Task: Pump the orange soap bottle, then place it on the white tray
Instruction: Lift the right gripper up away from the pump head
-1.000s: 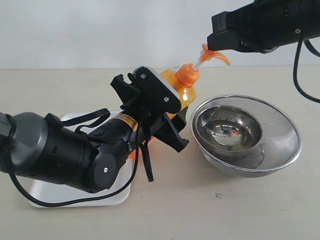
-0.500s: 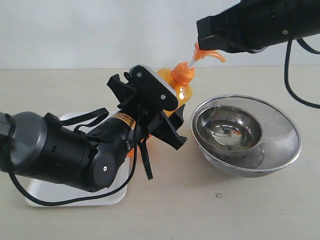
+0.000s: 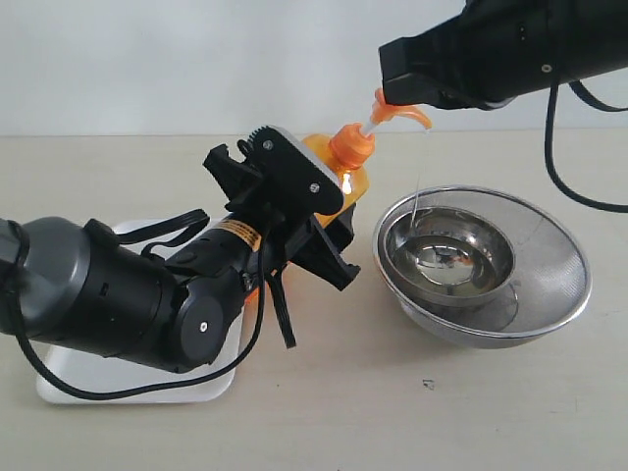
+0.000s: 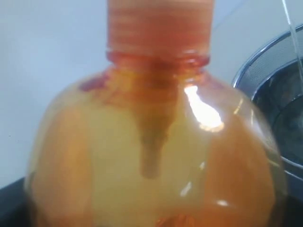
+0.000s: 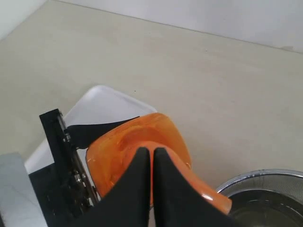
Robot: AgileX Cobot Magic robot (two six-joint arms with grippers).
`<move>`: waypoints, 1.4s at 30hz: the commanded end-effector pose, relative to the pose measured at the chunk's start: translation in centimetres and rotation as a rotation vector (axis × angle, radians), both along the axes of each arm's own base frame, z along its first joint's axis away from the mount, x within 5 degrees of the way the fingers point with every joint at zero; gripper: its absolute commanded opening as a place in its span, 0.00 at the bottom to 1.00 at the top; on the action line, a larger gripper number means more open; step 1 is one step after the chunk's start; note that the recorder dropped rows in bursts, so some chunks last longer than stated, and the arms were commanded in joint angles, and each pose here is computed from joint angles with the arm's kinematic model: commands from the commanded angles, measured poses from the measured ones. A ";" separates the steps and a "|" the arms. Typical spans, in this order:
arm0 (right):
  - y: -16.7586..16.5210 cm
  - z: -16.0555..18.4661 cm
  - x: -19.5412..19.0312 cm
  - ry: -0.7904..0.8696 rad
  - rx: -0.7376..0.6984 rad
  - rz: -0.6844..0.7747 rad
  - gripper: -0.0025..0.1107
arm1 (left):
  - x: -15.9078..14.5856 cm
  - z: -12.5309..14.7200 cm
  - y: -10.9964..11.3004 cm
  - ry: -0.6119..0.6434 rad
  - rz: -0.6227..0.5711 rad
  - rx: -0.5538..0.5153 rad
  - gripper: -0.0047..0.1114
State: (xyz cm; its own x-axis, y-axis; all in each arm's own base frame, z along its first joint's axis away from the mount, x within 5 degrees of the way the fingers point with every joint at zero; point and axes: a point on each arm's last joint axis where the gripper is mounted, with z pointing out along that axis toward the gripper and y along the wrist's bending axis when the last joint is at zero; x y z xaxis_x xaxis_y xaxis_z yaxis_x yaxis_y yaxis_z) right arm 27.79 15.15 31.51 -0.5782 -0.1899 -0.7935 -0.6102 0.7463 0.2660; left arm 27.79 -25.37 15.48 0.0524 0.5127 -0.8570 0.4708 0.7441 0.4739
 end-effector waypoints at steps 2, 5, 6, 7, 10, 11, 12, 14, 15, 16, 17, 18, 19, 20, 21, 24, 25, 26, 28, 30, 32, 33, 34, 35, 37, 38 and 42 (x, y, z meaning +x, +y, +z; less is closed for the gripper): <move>0.9 -2.7 -0.7 0.122 -0.072 0.117 0.02 | -0.6 0.5 -1.2 -0.038 -0.075 -0.013 0.08; 0.8 -2.5 -0.6 0.108 -0.070 0.106 0.02 | -0.6 0.5 -1.2 -0.036 -0.074 -0.017 0.08; 0.8 -2.4 -0.6 0.094 -0.070 0.098 0.02 | -0.6 0.5 -1.2 -0.034 -0.073 -0.021 0.08; 0.7 -2.2 -0.6 0.082 -0.071 0.092 0.02 | -0.6 0.5 -1.2 -0.034 -0.073 -0.021 0.08; 0.4 -1.2 -0.8 0.034 -0.059 0.070 0.02 | -0.6 0.5 -1.2 -0.036 -0.073 -0.022 0.08; 0.3 -0.9 -0.9 0.021 -0.055 0.065 0.02 | -0.6 0.5 -1.2 -0.036 -0.073 -0.022 0.08; 0.2 -0.6 -1.0 0.007 -0.053 0.060 0.02 | -0.6 0.5 -1.2 -0.036 -0.073 -0.022 0.08; 0.1 0.0 -1.2 -0.018 -0.045 0.050 0.02 | -0.6 0.5 -1.2 -0.036 -0.073 -0.022 0.08; 0.0 0.3 -1.4 -0.032 -0.041 0.046 0.02 | -0.6 0.5 -1.2 -0.036 -0.073 -0.022 0.08; -0.1 0.7 -1.5 -0.046 -0.039 0.043 0.02 | -0.6 0.5 -1.2 -0.036 -0.073 -0.022 0.08; -0.2 0.9 -1.6 -0.055 -0.034 0.037 0.02 | -0.6 0.5 -1.2 -0.036 -0.073 -0.022 0.08; -0.3 1.3 -1.8 -0.064 -0.027 0.031 0.02 | -0.6 0.5 -1.2 -0.036 -0.073 -0.022 0.08; -0.4 1.6 -2.0 -0.076 -0.023 0.029 0.02 | -0.6 0.5 -1.2 -0.036 -0.073 -0.022 0.08; -0.5 1.9 -2.1 -0.088 -0.019 0.025 0.02 | -0.6 0.5 -1.2 -0.036 -0.073 -0.022 0.08; -0.6 2.2 -2.3 -0.102 -0.016 0.022 0.02 | -0.6 0.5 -1.2 -0.036 -0.073 -0.022 0.08; -1.0 3.0 -2.7 -0.130 -0.003 0.005 0.02 | -0.6 0.5 -1.2 -0.036 -0.073 -0.022 0.08; -1.2 3.3 -2.9 -0.137 0.001 0.000 0.02 | -0.6 0.6 -1.2 -0.038 -0.073 -0.022 0.08; -1.3 3.4 -2.9 -0.143 0.001 -0.006 0.02 | -0.6 0.6 -1.2 -0.038 -0.073 -0.022 0.08; -1.9 4.0 -3.1 -0.160 0.008 -0.025 0.02 | -0.6 0.6 -1.2 -0.038 -0.073 -0.022 0.08; -2.3 4.3 -3.2 -0.167 0.009 -0.041 0.02 | -0.6 0.6 -1.2 -0.038 -0.073 -0.022 0.08; -2.8 4.5 -3.1 -0.172 0.006 -0.060 0.02 | -0.6 0.6 -1.2 -0.038 -0.073 -0.022 0.08; -2.9 4.4 -3.1 -0.173 0.004 -0.066 0.02 | -0.6 0.6 -1.2 -0.038 -0.073 -0.022 0.08; -3.0 4.5 -3.1 -0.174 0.006 -0.067 0.02 | -0.6 0.6 -1.2 -0.038 -0.073 -0.022 0.08; -3.0 4.5 -3.1 -0.174 0.006 -0.067 0.02 | -0.6 0.6 -1.2 -0.038 -0.073 -0.022 0.08; -3.0 4.5 -3.1 -0.174 0.006 -0.067 0.02 | -0.6 0.6 -1.2 -0.038 -0.073 -0.022 0.08; -3.0 4.5 -3.0 -0.172 0.005 -0.067 0.02 | -0.6 0.6 -1.2 -0.038 -0.073 -0.022 0.08; -2.9 4.1 -2.8 -0.161 0.003 -0.067 0.02 | -0.6 0.6 -1.2 -0.038 -0.074 -0.022 0.08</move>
